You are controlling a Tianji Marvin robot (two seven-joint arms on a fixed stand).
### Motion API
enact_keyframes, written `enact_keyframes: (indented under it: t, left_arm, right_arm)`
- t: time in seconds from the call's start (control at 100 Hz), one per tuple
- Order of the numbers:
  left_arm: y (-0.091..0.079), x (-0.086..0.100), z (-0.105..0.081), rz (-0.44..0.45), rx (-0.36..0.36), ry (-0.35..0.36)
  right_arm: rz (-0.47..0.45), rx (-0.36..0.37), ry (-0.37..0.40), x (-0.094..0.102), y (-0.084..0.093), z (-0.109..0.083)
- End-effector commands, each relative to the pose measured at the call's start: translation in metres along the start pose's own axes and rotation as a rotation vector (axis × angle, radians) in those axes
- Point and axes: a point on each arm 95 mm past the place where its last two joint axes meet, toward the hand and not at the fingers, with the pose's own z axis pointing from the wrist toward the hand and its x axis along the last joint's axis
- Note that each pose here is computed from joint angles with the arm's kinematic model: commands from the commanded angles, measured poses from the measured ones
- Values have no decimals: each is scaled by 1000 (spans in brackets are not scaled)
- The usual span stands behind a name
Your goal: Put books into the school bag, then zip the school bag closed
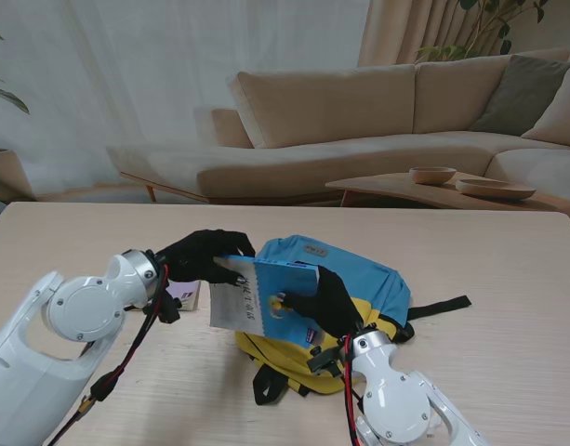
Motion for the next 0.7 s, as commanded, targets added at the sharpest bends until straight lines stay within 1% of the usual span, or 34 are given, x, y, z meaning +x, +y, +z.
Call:
enact_keyframes:
  t: [0.0,0.08,0.4,0.58,0.69]
  left_arm:
    - [1,5,-3,-15,2,13]
    - [1,3,-8,-19,16,6]
    - [1,-10,-31,-65,136,-28]
    - [3,-20,-44,-92,166,-48]
    - [8,-28,-48,-138,155,-55]
  right_arm:
    - [18,14,-3,1,-8,-3]
    - [18,2,-2,1,-5,-2]
    - [37,-50,13,4,10,0]
    - [45,-89,24,5,19,3]
    - [55,-112,34,6,25,5]
